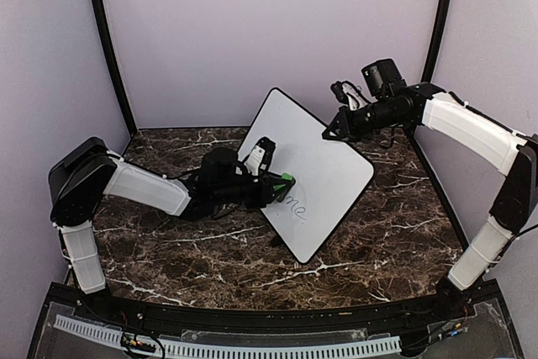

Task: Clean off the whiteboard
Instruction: Erase the whiteboard from the whiteboard stand.

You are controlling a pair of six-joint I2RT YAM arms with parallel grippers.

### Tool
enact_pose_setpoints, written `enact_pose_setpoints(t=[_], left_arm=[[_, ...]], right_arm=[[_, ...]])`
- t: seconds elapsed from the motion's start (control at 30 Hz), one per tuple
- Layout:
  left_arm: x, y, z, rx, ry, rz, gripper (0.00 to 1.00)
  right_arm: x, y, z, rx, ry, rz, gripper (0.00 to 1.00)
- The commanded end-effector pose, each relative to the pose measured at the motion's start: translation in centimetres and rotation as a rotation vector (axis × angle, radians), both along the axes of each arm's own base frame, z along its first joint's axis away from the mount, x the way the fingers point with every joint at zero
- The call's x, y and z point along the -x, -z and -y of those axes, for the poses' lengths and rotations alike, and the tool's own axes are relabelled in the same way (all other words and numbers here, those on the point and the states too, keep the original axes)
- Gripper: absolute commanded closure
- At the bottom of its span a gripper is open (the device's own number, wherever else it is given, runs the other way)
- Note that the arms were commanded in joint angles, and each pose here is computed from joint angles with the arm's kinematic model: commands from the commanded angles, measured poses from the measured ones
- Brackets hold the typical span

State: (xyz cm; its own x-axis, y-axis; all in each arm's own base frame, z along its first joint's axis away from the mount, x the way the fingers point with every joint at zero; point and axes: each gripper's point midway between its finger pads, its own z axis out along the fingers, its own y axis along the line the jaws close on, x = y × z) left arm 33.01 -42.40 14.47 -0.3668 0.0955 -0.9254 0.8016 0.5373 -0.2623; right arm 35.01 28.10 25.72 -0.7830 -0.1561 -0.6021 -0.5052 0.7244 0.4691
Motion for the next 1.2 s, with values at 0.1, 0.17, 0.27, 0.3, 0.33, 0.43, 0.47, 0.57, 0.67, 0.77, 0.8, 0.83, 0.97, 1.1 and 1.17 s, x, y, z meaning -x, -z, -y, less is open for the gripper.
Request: enact_pose_setpoints(t=[0.1,0.17,0.27,0.3,0.33,0.43,0.47,0.57,0.67,0.77,0.8,0.83,0.97,1.1,1.17], left_arm=[[2.0,6.8,-2.1,-0.118,0.011,-0.116,1.0],[2.9,7.9,-2.7,-0.136,0.018,-0.129,1.0],[4.0,9.3,-3.7,-0.177,0.028,-0.136,1.0],[4.6,9.9,-3.9,-0.196,0.036,-0.136,1.0],[4.7,10.0,-4.1,-0.201,0.036,-0.135,1.0],[5.7,11.2,-4.8,-0.229,0.042,-0.148,1.0],[5.7,11.3,-4.9,-0.232,0.037,-0.148,1.0],[6.0,11.9,-5.5,-0.249,0.028,-0.154,1.0],[6.1,12.4,-5.8,-0.267,0.028,-0.159,1.0],[6.1,12.8,-6.0,-0.29,0.025,-0.165,1.0],[6.2,13.0,-6.2,-0.302,0.02,-0.169,1.0],[6.1,13.1,-6.3,-0.307,0.018,-0.171,1.0],[6.4,13.4,-6.4,-0.313,0.023,-0.18,1.0],[6.4,12.3,-5.7,-0.276,0.044,-0.168,1.0],[6.0,11.3,-5.1,-0.252,0.047,-0.15,1.0]], right_arm=[[4.0,3.3,-2.8,0.04,-0.224,-0.066,1.0],[4.0,3.3,-2.9,0.04,-0.224,-0.067,1.0],[3.9,3.5,-2.9,0.042,-0.225,-0.072,1.0],[3.9,3.4,-2.9,0.043,-0.224,-0.071,1.0],[3.9,3.4,-2.9,0.042,-0.224,-0.071,1.0],[3.9,3.5,-2.8,0.045,-0.222,-0.073,1.0],[3.9,3.5,-2.8,0.046,-0.222,-0.073,1.0],[3.9,3.4,-2.8,0.045,-0.221,-0.072,1.0],[4.0,3.4,-2.8,0.045,-0.22,-0.071,1.0],[4.0,3.4,-2.8,0.043,-0.221,-0.069,1.0],[4.0,3.3,-2.8,0.043,-0.221,-0.069,1.0],[4.0,3.4,-2.8,0.043,-0.222,-0.069,1.0],[4.0,3.2,-2.8,0.042,-0.221,-0.066,1.0],[4.0,3.4,-2.7,0.044,-0.22,-0.068,1.0],[4.0,3.4,-2.8,0.042,-0.223,-0.07,1.0]])
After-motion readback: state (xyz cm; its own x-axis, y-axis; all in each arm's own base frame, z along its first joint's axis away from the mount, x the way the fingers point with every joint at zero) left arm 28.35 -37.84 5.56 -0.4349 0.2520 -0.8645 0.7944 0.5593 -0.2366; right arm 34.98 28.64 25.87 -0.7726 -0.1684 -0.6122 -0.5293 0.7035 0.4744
